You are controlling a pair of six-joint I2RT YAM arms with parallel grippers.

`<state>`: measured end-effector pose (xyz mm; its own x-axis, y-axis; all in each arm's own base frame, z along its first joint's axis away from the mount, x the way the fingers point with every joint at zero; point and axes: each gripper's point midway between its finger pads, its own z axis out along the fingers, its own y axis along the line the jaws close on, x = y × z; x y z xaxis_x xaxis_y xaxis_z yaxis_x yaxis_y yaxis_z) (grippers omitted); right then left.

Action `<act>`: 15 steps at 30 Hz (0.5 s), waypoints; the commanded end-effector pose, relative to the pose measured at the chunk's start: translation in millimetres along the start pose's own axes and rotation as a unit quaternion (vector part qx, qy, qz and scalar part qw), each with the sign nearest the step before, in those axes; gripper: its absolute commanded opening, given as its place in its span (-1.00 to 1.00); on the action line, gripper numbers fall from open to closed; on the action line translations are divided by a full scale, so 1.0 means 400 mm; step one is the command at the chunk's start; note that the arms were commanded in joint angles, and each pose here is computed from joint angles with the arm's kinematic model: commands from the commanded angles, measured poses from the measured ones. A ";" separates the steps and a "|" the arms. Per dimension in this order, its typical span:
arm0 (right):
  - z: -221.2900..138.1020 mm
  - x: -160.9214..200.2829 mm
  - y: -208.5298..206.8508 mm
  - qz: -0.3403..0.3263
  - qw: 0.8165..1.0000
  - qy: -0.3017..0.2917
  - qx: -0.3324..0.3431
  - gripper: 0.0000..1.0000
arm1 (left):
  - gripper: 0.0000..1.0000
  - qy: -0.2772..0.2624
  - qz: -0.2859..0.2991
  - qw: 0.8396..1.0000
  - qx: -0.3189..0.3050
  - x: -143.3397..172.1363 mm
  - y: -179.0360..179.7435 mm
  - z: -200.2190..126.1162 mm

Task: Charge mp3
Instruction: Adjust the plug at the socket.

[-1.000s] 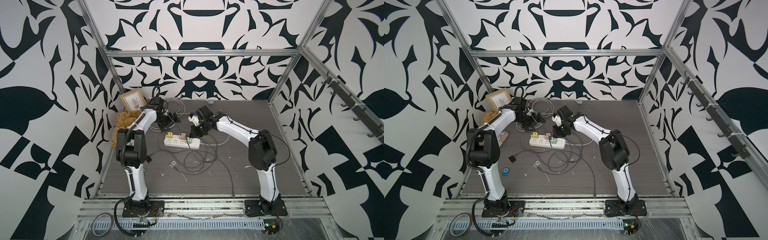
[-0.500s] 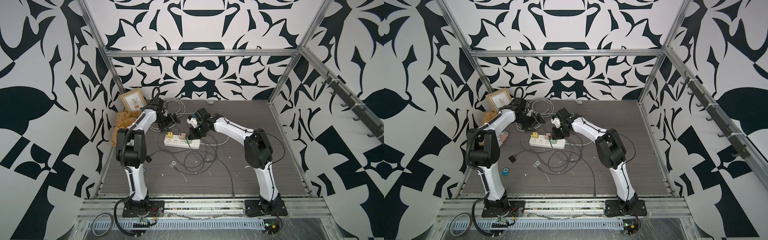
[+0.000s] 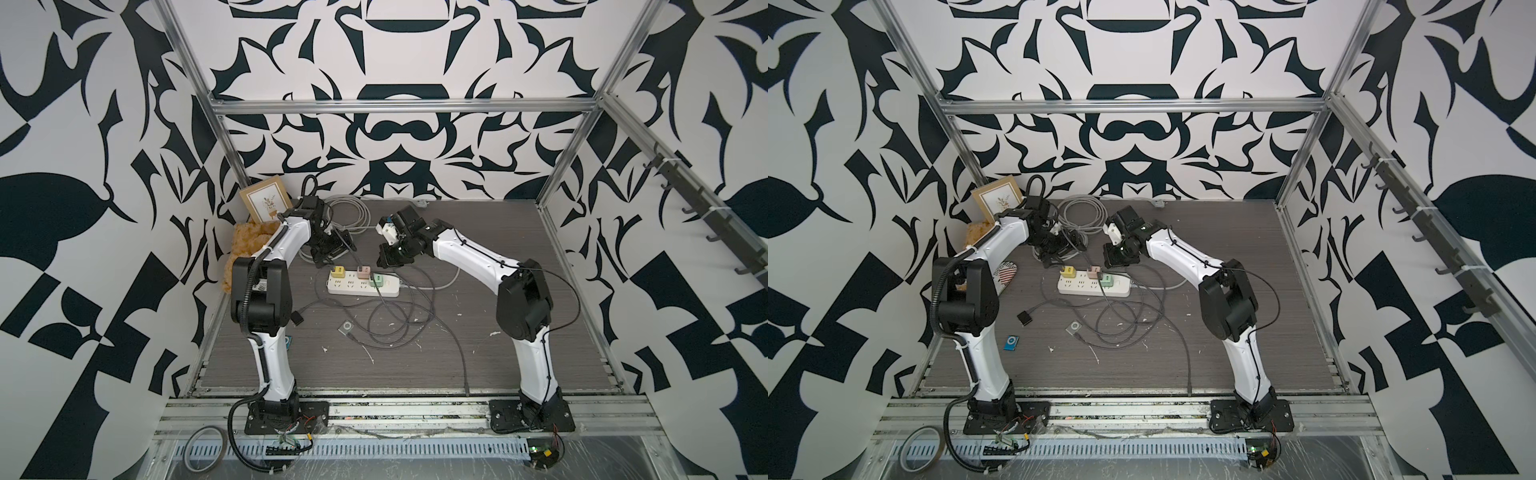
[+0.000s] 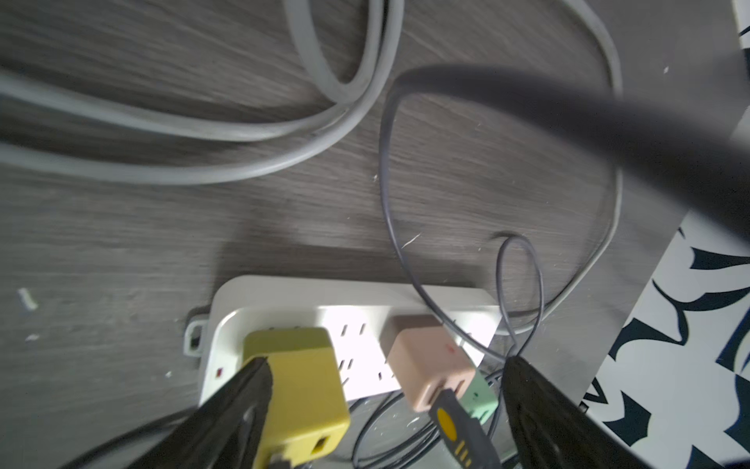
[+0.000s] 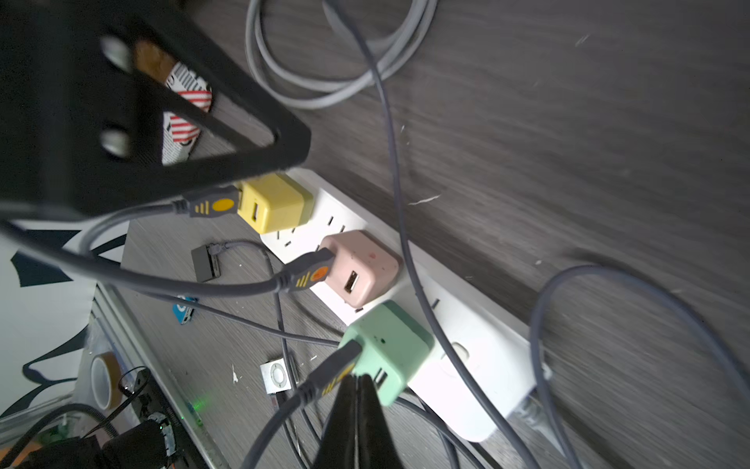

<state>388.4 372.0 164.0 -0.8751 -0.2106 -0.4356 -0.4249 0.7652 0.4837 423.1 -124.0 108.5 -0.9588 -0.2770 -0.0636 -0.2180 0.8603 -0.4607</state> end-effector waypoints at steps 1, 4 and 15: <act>-0.175 -0.108 -0.015 -0.004 0.994 -0.105 0.044 -0.46 | 0.88 0.009 0.017 0.998 -0.059 0.031 0.042 -0.071; -0.224 -0.119 -0.051 -0.016 0.988 -0.136 0.068 -0.23 | 0.88 0.001 0.027 0.996 -0.082 0.018 0.058 -0.082; -0.383 -0.050 -0.244 0.012 0.975 -0.157 0.158 0.25 | 0.78 0.058 0.105 0.955 -0.272 0.034 0.211 -0.151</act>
<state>417.9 235.0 230.5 -0.7756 -0.0252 -0.6307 -0.2941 0.8985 0.3258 414.2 -60.0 132.7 -0.9836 -0.1254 -0.1298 -0.1136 0.9890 -0.0944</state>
